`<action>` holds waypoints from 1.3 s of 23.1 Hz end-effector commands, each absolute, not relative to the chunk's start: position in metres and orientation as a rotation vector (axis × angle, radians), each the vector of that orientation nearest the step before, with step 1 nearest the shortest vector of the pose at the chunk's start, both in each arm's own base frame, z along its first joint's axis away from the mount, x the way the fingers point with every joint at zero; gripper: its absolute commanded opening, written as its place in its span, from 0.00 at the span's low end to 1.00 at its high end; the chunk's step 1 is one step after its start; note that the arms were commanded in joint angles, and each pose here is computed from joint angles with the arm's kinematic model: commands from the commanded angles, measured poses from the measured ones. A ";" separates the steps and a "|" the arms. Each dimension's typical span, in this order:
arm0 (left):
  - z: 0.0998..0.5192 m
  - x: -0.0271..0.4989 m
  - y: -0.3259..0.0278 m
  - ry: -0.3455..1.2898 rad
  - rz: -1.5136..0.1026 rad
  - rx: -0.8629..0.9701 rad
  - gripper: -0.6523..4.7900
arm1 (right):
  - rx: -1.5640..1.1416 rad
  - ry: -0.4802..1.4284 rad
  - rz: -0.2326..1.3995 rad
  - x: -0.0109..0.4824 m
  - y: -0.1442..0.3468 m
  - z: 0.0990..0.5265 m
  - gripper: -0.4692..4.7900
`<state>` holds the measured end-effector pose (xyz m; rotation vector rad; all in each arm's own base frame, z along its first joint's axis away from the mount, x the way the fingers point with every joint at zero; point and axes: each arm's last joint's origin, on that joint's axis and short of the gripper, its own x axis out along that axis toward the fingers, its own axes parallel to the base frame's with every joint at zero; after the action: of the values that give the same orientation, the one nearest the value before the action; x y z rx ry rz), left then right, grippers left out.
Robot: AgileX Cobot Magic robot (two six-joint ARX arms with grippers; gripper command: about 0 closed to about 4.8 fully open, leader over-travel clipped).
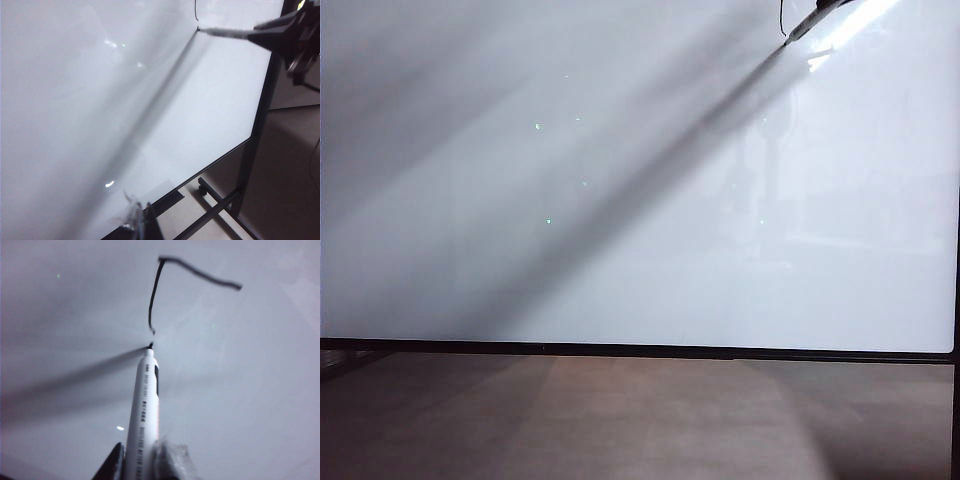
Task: Reach to the right to find the marker pen, pick it up, and write the number 0 on the whiteboard.
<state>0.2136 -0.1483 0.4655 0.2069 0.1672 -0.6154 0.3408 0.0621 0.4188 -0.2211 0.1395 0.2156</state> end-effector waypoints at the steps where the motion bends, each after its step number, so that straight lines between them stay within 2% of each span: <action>1: 0.467 0.212 -0.147 0.163 -0.613 0.210 0.11 | -0.222 0.149 0.212 0.344 0.062 0.416 0.08; 14: 0.466 0.212 -0.147 0.169 -0.614 0.212 0.11 | -0.214 0.033 0.208 0.327 0.061 0.440 0.08; 30: 0.467 0.212 -0.147 0.167 -0.613 0.212 0.11 | -0.211 -0.006 0.212 0.328 0.061 0.443 0.08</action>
<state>0.2132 -0.1480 0.4634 0.2136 0.1887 -0.6158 0.3299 0.0612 0.4371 -0.2135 0.0335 0.2125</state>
